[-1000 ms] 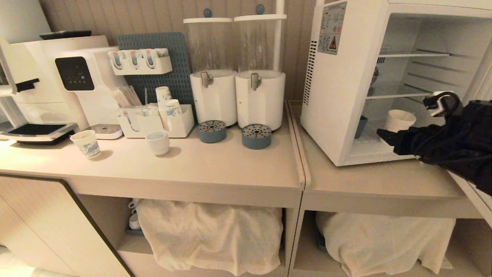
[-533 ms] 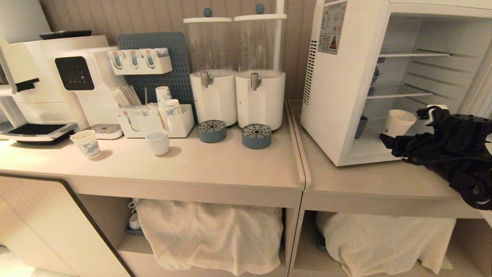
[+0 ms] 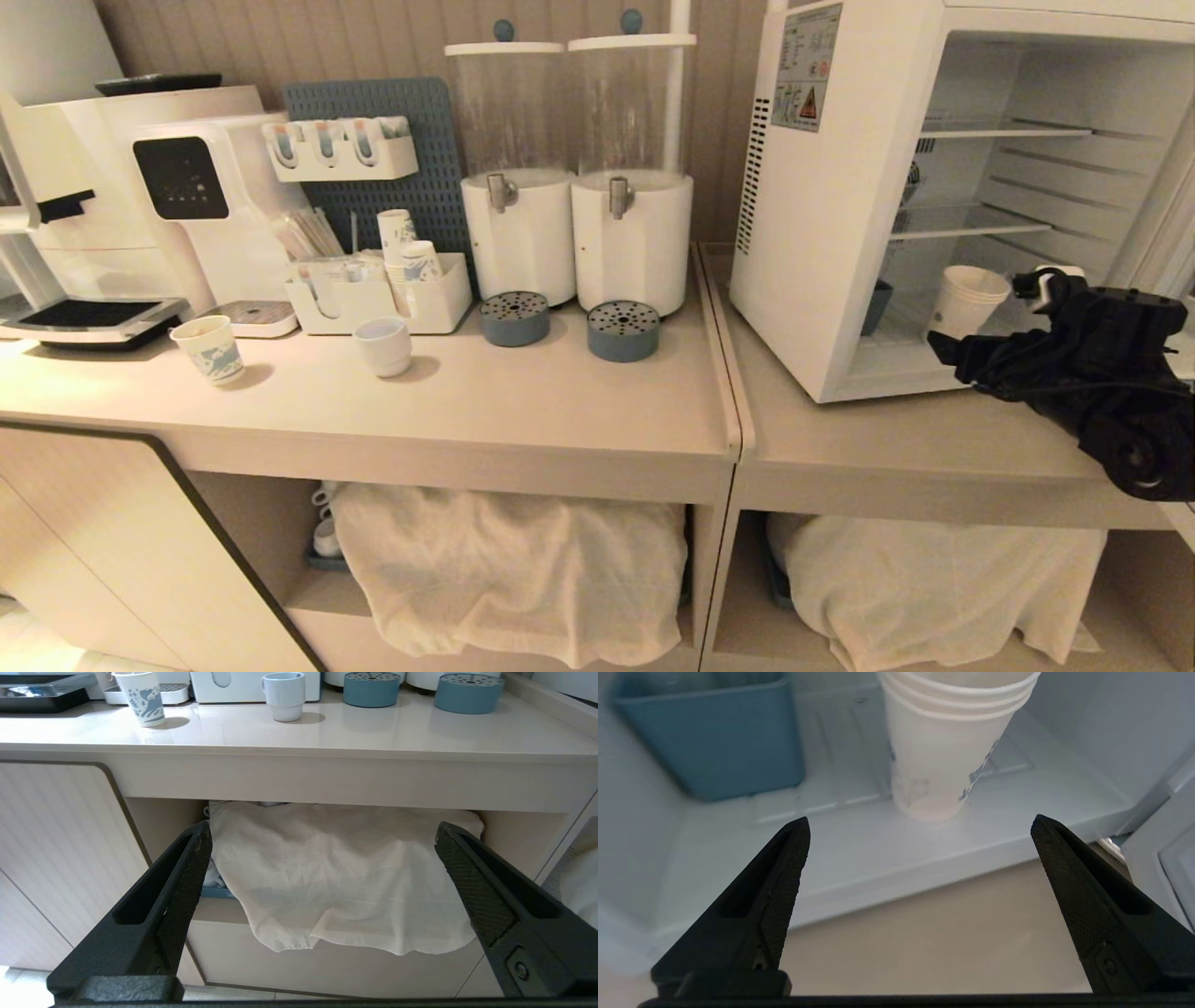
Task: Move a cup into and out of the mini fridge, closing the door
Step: Take the paper cup out of the freezer
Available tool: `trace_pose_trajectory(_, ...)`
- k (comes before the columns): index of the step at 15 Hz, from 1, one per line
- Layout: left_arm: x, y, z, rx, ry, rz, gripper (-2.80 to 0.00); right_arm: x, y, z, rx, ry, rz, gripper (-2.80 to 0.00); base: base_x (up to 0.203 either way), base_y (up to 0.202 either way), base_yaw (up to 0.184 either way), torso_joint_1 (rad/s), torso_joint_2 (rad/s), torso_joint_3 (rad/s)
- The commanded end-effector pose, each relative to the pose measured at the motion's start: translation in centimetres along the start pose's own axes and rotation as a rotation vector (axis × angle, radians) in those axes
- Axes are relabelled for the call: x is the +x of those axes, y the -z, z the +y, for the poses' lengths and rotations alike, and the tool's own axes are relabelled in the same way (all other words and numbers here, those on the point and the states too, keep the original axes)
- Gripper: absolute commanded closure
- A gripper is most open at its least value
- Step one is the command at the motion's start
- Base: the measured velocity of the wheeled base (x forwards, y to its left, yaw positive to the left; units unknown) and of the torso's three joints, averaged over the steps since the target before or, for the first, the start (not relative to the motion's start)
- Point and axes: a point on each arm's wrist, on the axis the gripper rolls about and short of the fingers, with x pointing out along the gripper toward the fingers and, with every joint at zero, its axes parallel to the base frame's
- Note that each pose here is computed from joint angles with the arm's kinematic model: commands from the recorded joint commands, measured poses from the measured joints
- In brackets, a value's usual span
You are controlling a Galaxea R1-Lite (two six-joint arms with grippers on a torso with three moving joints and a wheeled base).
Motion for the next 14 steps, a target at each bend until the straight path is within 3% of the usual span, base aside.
trace_pose_trajectory(1,0.1,0.4,0.0,0.000,0.000,0.013,-2.80,1.1,0.5,-0.1,0.001,0.005,0.006,-2.80,0.000,0.000,0.000,0.000,0.00,0.000)
trace_pose_trajectory(6,0.1,0.4,0.0,0.000,0.000,0.013,-2.80,3.5,0.8,-1.3,0.013,0.035,-0.004,-2.80,0.000,0.000,0.000,0.000,0.00,0.000)
trace_pose_trajectory(14,0.1,0.4,0.0,-0.001,0.000,0.012,-2.80,5.3,0.4,-0.8,0.010,0.015,-0.007,-2.80,0.000,0.000,0.000,0.000,0.00,0.000)
